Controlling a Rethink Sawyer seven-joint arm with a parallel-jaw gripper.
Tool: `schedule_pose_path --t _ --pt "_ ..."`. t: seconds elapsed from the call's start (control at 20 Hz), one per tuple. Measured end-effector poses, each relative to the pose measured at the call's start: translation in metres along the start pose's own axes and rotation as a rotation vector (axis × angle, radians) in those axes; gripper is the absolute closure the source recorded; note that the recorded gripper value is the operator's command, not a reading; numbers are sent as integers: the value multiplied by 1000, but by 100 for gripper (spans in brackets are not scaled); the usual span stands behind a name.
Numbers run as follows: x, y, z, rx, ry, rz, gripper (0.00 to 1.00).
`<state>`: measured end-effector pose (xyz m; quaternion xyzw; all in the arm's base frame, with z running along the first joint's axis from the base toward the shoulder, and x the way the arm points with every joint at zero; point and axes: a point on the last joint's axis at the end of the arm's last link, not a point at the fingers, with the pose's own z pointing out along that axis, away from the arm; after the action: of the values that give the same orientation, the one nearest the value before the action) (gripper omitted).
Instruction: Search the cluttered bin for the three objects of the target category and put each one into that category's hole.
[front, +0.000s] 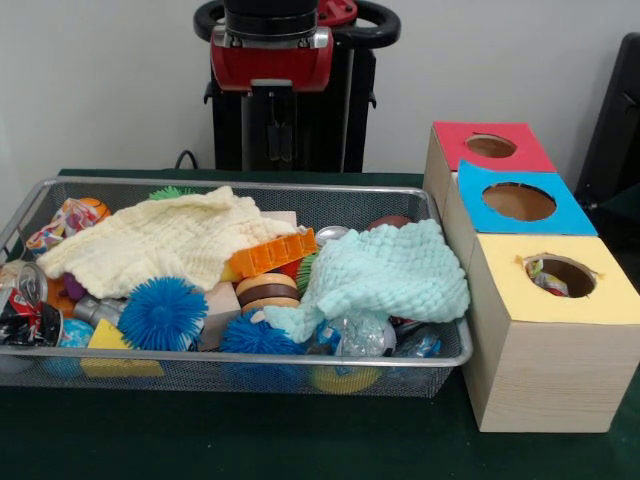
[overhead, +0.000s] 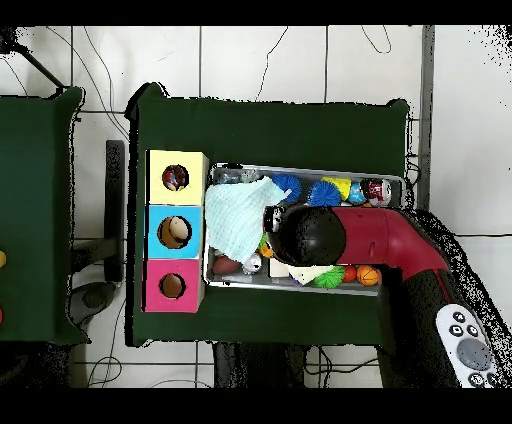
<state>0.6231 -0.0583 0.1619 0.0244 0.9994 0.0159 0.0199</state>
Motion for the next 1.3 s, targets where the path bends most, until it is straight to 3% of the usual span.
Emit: schedule_pose_path --t 0.35,0.7,0.9,1.3 --pt "0 -2 -2 16 -7 -14 100" --pt "2 -21 -2 15 -6 18 100" --pt "2 -52 0 11 -8 69 100" --pt "14 -148 17 2 -4 212 100"
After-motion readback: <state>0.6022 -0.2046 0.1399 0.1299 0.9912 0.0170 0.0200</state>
